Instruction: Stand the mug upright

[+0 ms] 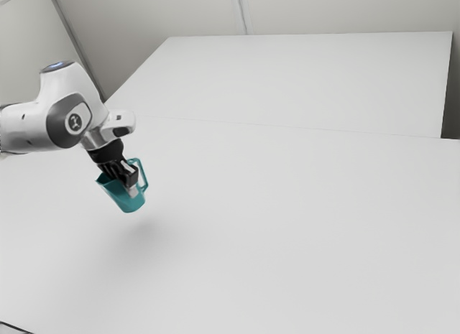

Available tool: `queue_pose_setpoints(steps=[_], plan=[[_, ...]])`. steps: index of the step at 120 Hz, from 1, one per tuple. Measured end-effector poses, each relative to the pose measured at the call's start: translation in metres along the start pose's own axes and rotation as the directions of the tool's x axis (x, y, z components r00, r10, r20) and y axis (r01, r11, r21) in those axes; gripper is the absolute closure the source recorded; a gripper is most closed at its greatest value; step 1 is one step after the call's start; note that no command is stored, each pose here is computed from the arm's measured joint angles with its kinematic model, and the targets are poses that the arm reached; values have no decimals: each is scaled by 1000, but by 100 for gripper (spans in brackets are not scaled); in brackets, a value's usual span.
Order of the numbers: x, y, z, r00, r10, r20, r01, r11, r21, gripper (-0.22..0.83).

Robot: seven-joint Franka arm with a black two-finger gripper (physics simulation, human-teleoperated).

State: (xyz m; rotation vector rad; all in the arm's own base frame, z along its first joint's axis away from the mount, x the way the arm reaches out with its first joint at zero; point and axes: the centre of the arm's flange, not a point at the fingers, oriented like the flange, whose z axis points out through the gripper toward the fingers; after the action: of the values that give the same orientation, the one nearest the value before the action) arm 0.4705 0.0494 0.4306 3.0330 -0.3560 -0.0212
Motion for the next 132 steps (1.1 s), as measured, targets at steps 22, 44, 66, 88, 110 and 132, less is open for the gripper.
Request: queue_pose_setpoints(steps=[22,44,66,88,110,132], plan=[[3,21,18,999,-39,4,39,999,26,78],[4,28,42,995,-95,10,94,994,48,78],[9,33,60,990,-142,11,141,988,56,78],[15,35,78,983,-181,20,180,982,61,78],[20,37,88,978,-208,19,207,976,65,78],[24,41,94,974,-225,11,223,973,65,74]])
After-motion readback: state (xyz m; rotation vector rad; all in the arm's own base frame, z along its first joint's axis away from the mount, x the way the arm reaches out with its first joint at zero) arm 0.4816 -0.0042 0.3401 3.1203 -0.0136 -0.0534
